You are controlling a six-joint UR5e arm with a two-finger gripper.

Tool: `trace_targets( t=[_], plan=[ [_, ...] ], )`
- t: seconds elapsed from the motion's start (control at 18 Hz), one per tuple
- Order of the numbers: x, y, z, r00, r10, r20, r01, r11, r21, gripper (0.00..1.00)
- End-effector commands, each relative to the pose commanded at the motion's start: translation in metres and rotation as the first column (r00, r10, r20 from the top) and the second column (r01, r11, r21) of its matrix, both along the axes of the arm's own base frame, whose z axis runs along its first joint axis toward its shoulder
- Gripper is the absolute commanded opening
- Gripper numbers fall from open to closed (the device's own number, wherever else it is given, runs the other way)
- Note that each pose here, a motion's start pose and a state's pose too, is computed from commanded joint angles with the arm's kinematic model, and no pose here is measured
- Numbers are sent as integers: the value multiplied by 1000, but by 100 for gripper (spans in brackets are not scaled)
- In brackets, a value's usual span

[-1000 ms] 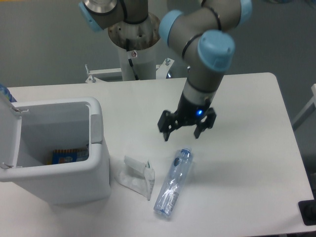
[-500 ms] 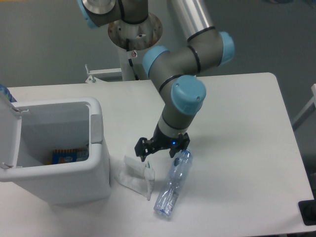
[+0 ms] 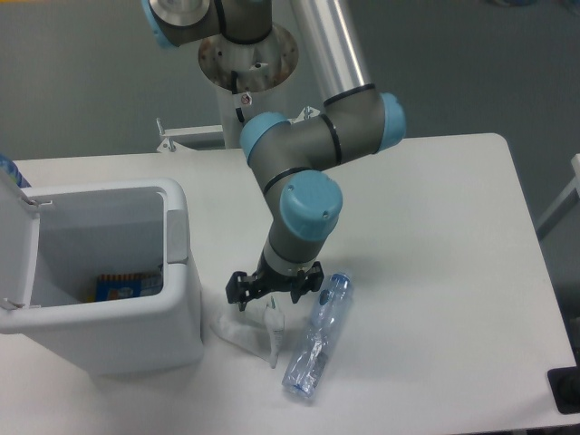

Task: Place the trash in the trash can
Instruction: 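Move the open gripper down toward the white paper wrapper, then lower onto the white paper wrapper and close the gripper on it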

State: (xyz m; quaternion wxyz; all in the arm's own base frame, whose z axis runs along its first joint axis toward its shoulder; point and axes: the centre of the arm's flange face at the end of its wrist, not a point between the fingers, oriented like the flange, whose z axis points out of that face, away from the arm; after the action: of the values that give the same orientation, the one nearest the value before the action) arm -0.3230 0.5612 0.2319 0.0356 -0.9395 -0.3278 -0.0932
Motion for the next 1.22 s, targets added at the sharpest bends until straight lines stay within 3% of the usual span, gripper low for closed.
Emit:
trace_targets(
  t=[0.33, 0.44, 0.61, 0.78, 1.0, 1.11, 1.22],
  plan=[
    [8, 2, -14, 1000, -1, 2, 1, 999, -36, 100],
    [11, 4, -19, 1000, -2, -7, 1, 999, -54, 95],
    [12, 3, -21, 1000, -3, -15, 1, 998, -68, 78],
    [13, 3, -21, 1000, -4, -15, 3, 998, -70, 50],
    [14, 2, -18, 1000, -4, -17, 3, 998, -70, 25],
    [15, -1, -15, 1000, -6, -18, 4, 998, -67, 0],
    [17, -2, -18, 1000, -15, -16, 14, 997, -71, 0]
  ],
)
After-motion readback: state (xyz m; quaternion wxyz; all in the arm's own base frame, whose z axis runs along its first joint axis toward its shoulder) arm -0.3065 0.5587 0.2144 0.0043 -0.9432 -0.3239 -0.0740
